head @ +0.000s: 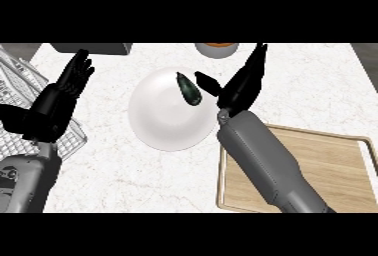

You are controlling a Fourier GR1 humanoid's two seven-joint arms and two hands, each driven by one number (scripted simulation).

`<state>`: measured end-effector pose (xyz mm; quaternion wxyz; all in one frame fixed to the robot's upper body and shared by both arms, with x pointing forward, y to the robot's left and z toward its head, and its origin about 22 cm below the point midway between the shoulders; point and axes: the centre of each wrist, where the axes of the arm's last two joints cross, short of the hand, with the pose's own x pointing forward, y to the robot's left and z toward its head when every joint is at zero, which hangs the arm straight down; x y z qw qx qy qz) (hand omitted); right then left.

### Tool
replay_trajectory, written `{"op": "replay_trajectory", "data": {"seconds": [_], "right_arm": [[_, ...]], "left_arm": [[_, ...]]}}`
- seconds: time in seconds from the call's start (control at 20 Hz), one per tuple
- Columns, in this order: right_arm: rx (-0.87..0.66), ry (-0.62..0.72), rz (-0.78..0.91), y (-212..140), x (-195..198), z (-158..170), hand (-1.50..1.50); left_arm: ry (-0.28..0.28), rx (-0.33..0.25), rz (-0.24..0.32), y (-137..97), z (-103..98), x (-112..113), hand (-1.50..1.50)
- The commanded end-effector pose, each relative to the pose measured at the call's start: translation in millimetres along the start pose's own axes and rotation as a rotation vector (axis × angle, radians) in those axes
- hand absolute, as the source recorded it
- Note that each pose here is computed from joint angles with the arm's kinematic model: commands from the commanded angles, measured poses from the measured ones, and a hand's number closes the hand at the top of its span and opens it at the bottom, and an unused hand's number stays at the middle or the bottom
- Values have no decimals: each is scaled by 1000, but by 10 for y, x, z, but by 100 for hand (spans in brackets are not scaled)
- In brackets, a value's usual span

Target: Pick the eggplant from the tray and place it in the plate

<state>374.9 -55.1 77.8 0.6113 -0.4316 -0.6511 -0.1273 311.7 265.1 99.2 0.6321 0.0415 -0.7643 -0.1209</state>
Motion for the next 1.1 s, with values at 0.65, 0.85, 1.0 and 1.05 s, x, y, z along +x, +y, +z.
{"op": "replay_trajectory", "data": {"seconds": [0.65, 0.85, 1.0, 1.05], "right_arm": [[-11, 50, -101, -1117, -611, 1019, -150], [-43, 44, -71, -1450, -571, 1116, -150], [-32, 24, -42, -1586, -790, 1466, -150], [-56, 22, -6, -1670, -639, 1321, -150]], "left_arm": [[28, 66, 1, 247, 144, 65, 0], [16, 76, -11, 39, 258, 69, 0], [17, 68, -4, 198, 99, 164, 0], [23, 66, -3, 6, 174, -77, 0]]}}
